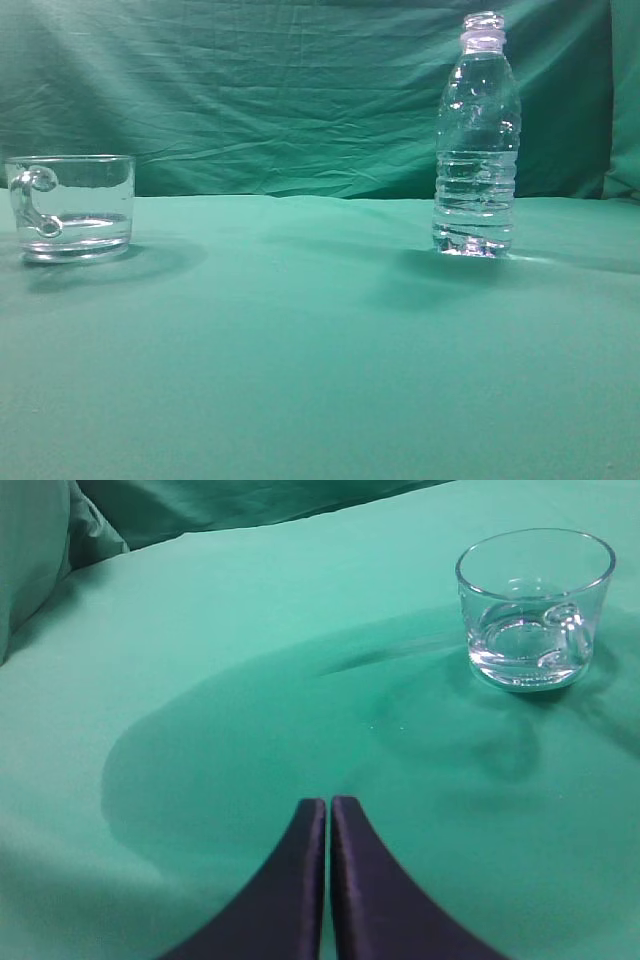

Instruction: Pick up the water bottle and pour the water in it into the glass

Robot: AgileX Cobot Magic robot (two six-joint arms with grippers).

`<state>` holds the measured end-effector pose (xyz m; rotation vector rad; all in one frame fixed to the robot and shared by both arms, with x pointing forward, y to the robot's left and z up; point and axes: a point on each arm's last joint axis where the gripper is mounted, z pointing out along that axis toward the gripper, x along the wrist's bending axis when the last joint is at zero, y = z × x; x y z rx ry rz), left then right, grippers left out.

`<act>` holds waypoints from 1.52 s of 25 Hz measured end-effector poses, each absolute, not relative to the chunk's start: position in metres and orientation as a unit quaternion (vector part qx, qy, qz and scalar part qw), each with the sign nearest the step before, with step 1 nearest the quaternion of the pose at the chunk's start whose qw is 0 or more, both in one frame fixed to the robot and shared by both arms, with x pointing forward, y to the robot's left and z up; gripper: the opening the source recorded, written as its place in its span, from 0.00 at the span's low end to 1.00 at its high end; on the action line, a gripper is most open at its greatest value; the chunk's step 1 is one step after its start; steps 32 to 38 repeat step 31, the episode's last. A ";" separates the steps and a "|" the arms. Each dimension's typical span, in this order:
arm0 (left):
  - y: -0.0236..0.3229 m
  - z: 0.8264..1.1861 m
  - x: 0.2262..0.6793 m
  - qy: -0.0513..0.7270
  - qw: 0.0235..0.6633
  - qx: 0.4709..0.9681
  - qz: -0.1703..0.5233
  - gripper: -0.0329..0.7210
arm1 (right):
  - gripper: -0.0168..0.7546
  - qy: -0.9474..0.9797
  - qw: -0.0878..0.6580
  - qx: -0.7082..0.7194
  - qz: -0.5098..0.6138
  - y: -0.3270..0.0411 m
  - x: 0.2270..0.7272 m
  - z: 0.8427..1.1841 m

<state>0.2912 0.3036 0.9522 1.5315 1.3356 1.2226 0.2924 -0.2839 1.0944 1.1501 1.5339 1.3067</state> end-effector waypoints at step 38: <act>0.304 0.952 0.291 0.522 0.376 0.599 0.478 0.04 | 0.02 0.587 0.401 0.556 0.431 -0.295 0.291 0.946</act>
